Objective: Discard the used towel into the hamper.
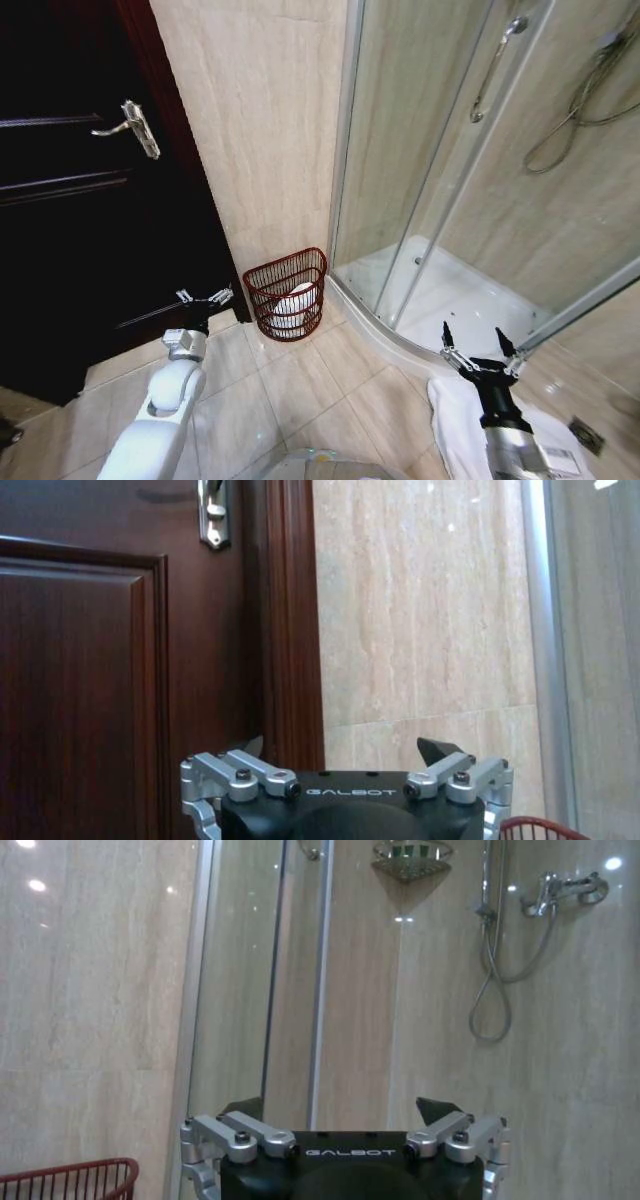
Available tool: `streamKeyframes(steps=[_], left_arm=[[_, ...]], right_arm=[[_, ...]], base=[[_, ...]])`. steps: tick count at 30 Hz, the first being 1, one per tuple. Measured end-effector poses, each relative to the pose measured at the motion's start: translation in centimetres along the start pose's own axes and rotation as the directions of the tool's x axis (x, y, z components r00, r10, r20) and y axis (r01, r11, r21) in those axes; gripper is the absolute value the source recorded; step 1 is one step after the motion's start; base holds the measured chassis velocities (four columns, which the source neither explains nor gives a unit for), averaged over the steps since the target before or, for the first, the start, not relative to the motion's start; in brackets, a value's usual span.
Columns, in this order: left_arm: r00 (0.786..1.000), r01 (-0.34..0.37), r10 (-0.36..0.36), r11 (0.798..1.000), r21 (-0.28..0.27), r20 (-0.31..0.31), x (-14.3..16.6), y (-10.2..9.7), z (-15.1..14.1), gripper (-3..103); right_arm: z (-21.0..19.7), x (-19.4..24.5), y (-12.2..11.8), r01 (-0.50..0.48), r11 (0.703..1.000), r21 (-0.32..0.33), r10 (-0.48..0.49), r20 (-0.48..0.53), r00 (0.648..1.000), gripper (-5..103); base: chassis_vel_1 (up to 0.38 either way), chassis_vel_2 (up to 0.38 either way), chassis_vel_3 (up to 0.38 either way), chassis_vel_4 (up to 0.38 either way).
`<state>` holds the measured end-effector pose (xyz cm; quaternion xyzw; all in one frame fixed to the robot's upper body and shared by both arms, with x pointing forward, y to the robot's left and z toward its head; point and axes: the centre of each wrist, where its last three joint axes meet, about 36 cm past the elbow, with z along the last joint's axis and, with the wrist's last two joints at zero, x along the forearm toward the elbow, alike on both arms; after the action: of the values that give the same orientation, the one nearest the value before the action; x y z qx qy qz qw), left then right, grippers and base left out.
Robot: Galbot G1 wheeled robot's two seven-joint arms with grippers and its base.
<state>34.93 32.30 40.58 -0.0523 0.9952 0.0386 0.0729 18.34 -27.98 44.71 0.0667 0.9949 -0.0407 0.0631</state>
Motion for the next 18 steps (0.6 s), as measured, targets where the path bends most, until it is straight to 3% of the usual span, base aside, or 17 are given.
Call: streamKeyframes(steps=[18], left_arm=[[1.000,0.001,-0.001,1.000,-0.007,0.009,0.35,0.03,0.24,100]], right_arm=[[-0.04,0.22,-0.03,-0.003,1.000,-0.003,0.003,0.001,1.000,100]], base=[[-0.001,-0.127,0.001,0.130]])
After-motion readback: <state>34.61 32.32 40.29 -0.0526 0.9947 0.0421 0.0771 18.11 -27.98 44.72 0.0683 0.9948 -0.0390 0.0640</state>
